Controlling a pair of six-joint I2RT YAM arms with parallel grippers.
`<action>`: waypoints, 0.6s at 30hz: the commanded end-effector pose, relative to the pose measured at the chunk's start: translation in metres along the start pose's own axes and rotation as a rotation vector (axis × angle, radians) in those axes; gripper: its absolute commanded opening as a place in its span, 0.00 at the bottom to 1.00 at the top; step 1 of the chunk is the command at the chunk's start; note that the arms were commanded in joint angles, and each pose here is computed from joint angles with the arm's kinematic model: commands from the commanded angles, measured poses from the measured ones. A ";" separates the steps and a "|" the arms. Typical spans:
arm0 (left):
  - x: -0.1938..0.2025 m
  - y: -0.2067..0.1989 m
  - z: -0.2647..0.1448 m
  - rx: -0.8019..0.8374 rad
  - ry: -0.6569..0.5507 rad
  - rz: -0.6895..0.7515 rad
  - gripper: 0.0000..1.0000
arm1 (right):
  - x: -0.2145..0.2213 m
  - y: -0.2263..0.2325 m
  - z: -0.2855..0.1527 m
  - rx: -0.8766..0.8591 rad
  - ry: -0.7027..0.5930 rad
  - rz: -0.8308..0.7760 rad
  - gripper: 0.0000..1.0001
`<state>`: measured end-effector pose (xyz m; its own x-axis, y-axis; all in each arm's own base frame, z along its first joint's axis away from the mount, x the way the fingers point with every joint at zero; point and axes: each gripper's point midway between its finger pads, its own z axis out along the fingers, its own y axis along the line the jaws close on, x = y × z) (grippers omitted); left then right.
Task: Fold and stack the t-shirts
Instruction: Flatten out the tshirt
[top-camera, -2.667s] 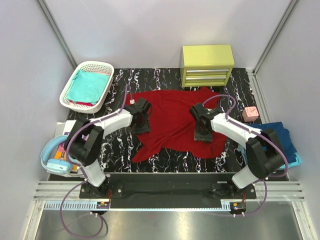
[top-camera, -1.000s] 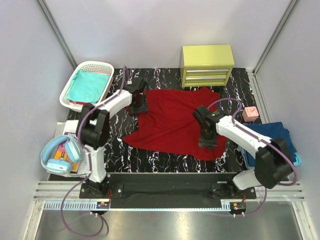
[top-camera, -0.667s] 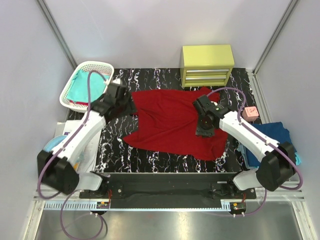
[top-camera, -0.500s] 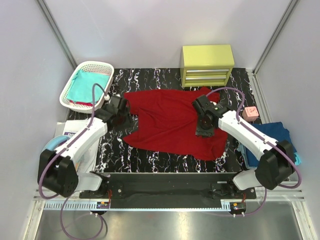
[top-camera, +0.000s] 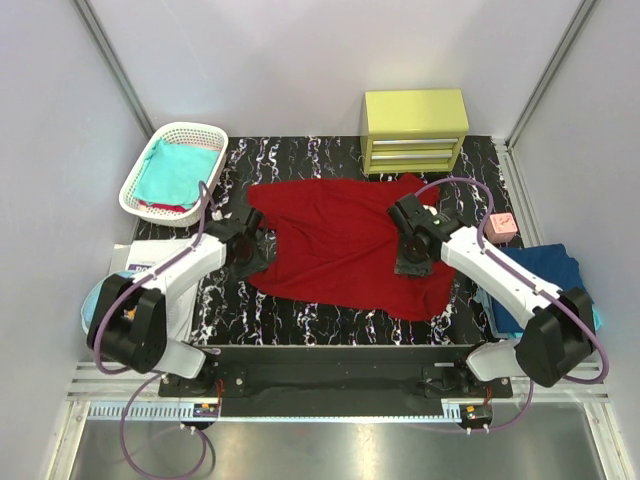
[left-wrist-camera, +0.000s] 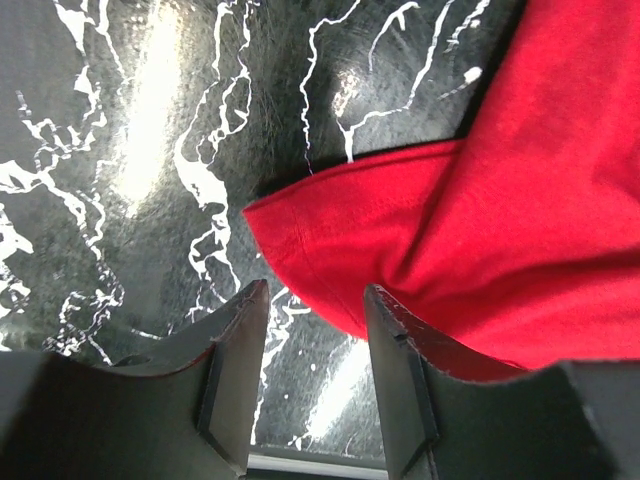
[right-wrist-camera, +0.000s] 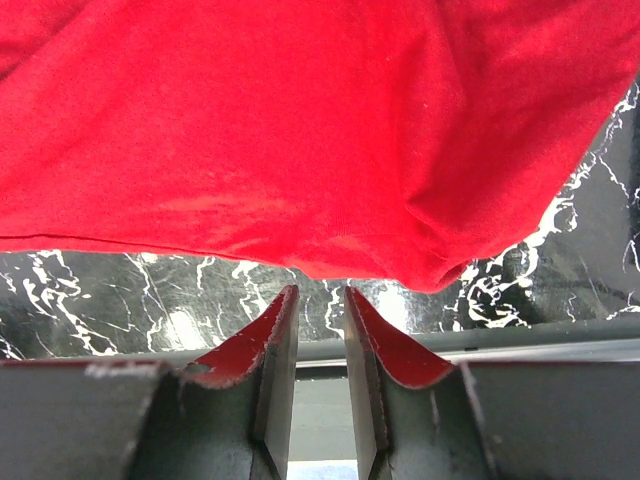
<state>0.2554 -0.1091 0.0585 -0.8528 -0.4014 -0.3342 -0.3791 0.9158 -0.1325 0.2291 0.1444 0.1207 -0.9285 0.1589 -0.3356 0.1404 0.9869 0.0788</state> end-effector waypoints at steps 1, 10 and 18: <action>-0.008 -0.009 0.014 0.006 -0.016 -0.014 0.47 | -0.001 -0.003 -0.006 -0.009 -0.041 -0.008 0.32; -0.018 -0.018 0.035 -0.016 0.003 -0.006 0.43 | -0.001 -0.003 -0.006 -0.009 -0.040 -0.024 0.32; -0.017 -0.019 0.041 -0.017 0.019 0.002 0.21 | -0.002 -0.006 -0.004 0.006 -0.045 -0.029 0.32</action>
<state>0.2730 -0.1136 0.0200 -0.8744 -0.3965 -0.2798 -0.3920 0.9169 -0.0747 0.2242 0.1400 0.1185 -0.9314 0.1432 -0.3347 0.1279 0.9895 0.0676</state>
